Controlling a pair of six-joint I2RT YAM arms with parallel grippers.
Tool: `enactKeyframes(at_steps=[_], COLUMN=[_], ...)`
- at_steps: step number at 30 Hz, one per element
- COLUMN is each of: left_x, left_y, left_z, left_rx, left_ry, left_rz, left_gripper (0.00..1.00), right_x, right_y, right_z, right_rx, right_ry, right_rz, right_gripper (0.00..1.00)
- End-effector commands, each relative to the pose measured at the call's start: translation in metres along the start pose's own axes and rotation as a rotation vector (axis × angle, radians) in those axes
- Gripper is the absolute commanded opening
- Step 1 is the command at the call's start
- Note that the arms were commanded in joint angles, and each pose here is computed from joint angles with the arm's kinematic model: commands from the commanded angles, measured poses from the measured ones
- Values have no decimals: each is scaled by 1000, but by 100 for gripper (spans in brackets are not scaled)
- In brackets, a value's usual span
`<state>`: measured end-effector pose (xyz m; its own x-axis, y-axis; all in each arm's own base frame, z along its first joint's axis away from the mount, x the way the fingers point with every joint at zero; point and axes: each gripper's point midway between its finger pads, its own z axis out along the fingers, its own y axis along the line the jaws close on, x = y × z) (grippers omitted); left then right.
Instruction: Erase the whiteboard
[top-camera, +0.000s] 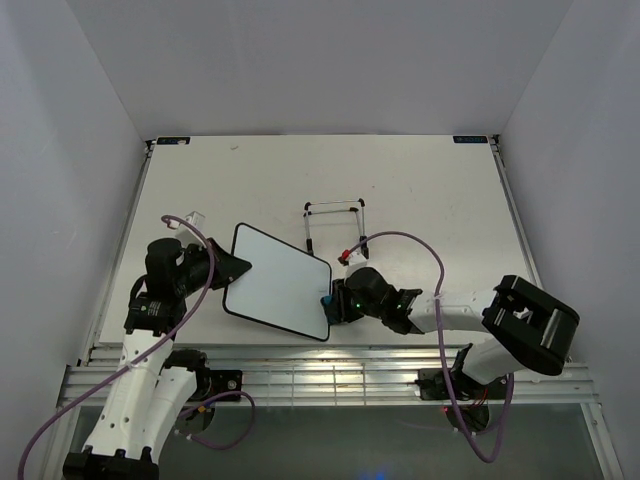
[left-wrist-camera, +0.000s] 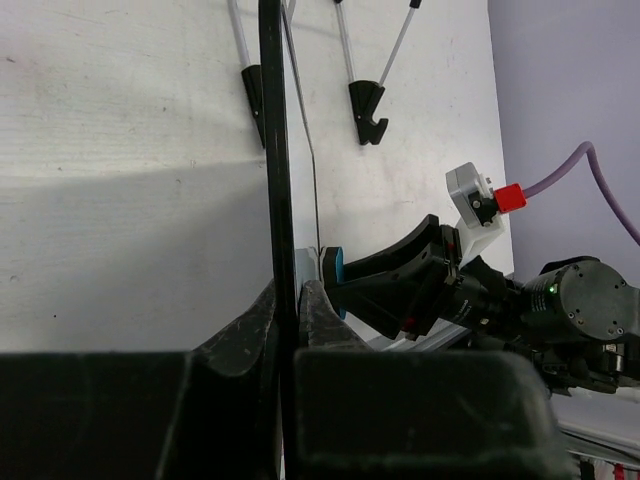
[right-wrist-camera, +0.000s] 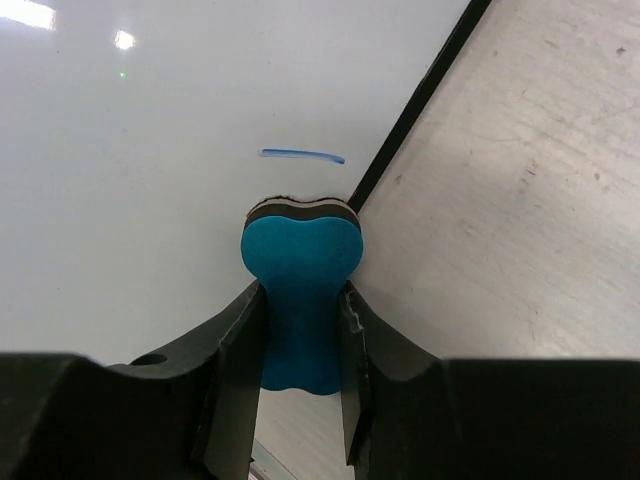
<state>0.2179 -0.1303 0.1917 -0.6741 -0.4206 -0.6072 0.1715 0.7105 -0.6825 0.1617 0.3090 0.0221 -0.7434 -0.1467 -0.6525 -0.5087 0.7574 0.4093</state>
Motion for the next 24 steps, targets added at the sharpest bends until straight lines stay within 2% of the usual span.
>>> enactKeyframes(at_steps=[1, 3, 6, 9, 10, 14, 18, 24], left_x=[3, 4, 4, 5, 5, 5, 5, 5], left_y=[-15, -15, -15, -14, -14, -13, -14, -14], left_z=[1, 1, 1, 3, 4, 4, 4, 3], left_rx=[99, 99, 100, 101, 100, 96, 97, 99], left_ry=[20, 25, 27, 41, 40, 42, 41, 36], left_rz=[150, 148, 147, 143, 143, 141, 142, 144], left_gripper=[0, 0, 0, 0, 0, 0, 0, 0], right_x=[69, 64, 44, 21, 11, -21, -37, -20], right_y=[-48, -53, -31, 10, 33, 72, 55, -18], right_z=[0, 1, 7, 11, 10, 7, 21, 42], right_rx=[150, 174, 95, -72, -180, -326, -219, 19], right_ry=[276, 282, 255, 228, 206, 136, 95, 183], right_rz=[-4, 9, -18, -12, -5, 47, 66, 78], right_gripper=[16, 16, 16, 16, 16, 15, 15, 15])
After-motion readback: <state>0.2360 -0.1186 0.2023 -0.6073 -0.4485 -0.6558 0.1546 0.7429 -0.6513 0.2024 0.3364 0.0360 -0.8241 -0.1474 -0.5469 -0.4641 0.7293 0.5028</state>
